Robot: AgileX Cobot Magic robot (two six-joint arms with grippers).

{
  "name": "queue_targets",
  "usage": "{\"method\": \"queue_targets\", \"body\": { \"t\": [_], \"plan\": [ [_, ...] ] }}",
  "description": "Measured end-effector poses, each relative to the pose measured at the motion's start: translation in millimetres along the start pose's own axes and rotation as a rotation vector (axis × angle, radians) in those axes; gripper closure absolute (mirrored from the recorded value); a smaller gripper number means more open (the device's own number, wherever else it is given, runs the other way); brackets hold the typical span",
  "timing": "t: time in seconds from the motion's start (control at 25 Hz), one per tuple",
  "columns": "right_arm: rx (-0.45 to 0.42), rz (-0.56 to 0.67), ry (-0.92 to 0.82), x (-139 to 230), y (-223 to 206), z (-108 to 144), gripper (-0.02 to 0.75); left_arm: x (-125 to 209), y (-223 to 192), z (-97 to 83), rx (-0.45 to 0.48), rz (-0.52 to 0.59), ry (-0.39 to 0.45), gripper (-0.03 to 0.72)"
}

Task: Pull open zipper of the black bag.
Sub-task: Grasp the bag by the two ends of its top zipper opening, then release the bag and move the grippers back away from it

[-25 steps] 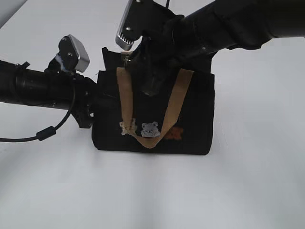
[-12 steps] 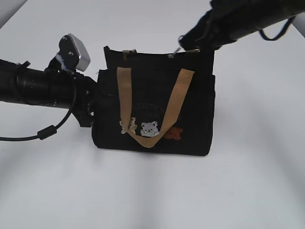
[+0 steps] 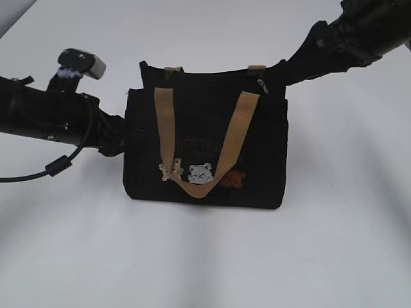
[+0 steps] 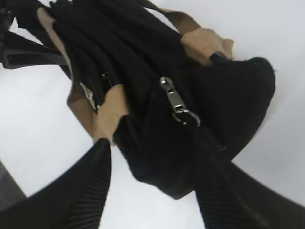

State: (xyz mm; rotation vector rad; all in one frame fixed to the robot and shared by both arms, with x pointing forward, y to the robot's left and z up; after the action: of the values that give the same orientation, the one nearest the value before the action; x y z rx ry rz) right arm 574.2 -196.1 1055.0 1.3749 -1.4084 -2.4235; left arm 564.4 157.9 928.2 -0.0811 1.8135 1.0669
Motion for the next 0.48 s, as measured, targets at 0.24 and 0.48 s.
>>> {"method": "queue_targets", "body": {
  "t": [0.24, 0.48],
  "plan": [
    [0.047, 0.150, -0.161, 14.7, 42.8, 24.2, 0.309, -10.2, 44.2, -7.5, -0.089, 0.097, 0.339, 0.276],
    [0.285, 0.326, -0.237, 77.3, 90.1, 46.8, 0.327, -10.0, 100.5, -13.4, -0.226, 0.089, 0.453, 0.344]
  ]
}}
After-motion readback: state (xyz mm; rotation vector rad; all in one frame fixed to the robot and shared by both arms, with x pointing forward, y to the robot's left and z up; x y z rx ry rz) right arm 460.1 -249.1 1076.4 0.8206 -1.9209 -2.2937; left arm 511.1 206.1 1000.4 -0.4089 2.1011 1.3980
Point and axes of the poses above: a point on each arm's last joint axis where the gripper is mounted, y pointing back along that axis away from the gripper, z along the wrist's bending axis when the last joint is at zero, x = y × z, the point moved 2 cm from there along -y, pointing out along that axis toward the gripper, and after that the axes turned 6 degrees about y, right-handed, at the moved point
